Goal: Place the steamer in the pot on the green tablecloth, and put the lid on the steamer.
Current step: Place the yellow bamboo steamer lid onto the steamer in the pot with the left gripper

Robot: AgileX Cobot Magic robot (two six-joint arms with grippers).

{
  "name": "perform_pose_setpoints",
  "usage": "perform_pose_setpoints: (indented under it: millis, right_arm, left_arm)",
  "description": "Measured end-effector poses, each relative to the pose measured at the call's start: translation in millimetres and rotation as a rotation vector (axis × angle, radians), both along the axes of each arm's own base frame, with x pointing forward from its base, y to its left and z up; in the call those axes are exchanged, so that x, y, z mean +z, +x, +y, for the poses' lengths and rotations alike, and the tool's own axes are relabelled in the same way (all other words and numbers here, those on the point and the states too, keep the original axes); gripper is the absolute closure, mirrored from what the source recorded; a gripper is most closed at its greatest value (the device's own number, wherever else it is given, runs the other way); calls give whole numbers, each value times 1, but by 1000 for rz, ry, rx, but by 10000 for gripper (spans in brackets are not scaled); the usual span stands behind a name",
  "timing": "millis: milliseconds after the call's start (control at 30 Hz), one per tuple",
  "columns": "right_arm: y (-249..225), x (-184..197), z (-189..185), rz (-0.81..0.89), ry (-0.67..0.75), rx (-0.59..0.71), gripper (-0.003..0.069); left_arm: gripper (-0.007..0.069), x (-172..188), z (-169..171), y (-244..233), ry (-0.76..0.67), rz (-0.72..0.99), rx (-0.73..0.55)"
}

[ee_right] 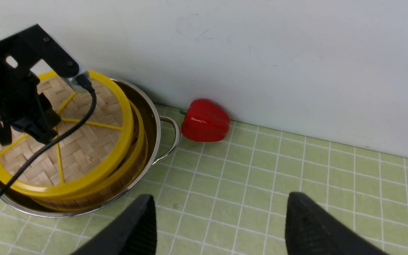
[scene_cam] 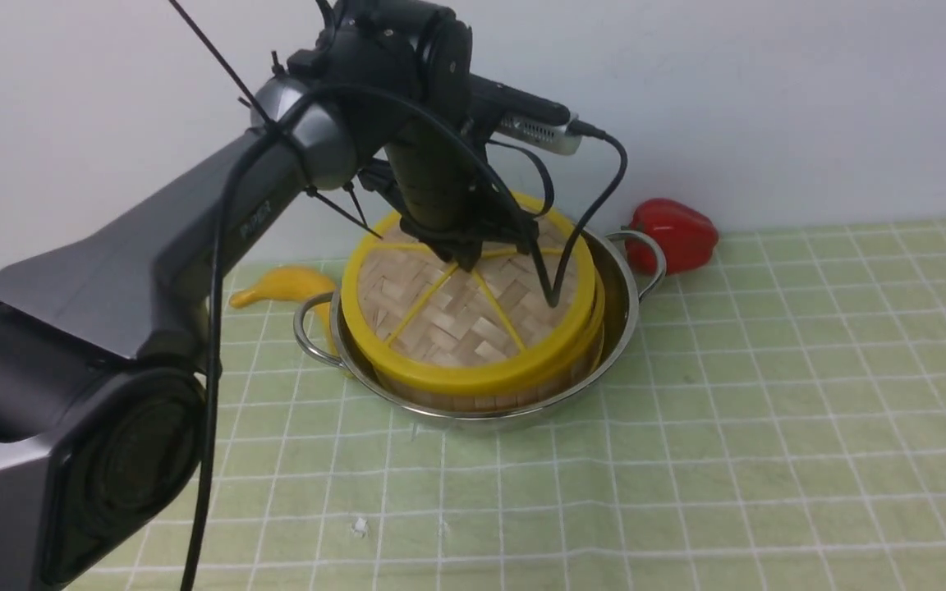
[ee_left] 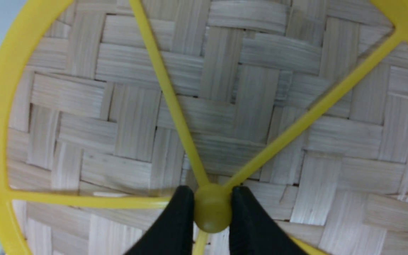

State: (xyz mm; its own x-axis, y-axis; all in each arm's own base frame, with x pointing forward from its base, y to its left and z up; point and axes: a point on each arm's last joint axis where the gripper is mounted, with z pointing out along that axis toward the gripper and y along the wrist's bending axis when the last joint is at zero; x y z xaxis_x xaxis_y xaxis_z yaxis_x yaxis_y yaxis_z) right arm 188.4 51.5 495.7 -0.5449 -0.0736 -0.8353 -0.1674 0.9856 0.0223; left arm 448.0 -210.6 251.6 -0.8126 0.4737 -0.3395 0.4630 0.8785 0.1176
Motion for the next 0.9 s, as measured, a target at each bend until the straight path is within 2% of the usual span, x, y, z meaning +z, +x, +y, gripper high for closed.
perform_pose_setpoints:
  millis: [367, 700, 900]
  right_arm:
    - [0, 0, 0, 2, 10, -7, 179]
    - [0, 0, 0, 2, 12, -8, 179]
    - [0, 0, 0, 2, 13, -9, 179]
  left_arm:
    - [510, -4, -1, 0, -6, 13, 0]
    - [510, 8, -2, 3, -20, -29, 0]
    - [510, -6, -4, 6, -10, -3, 0]
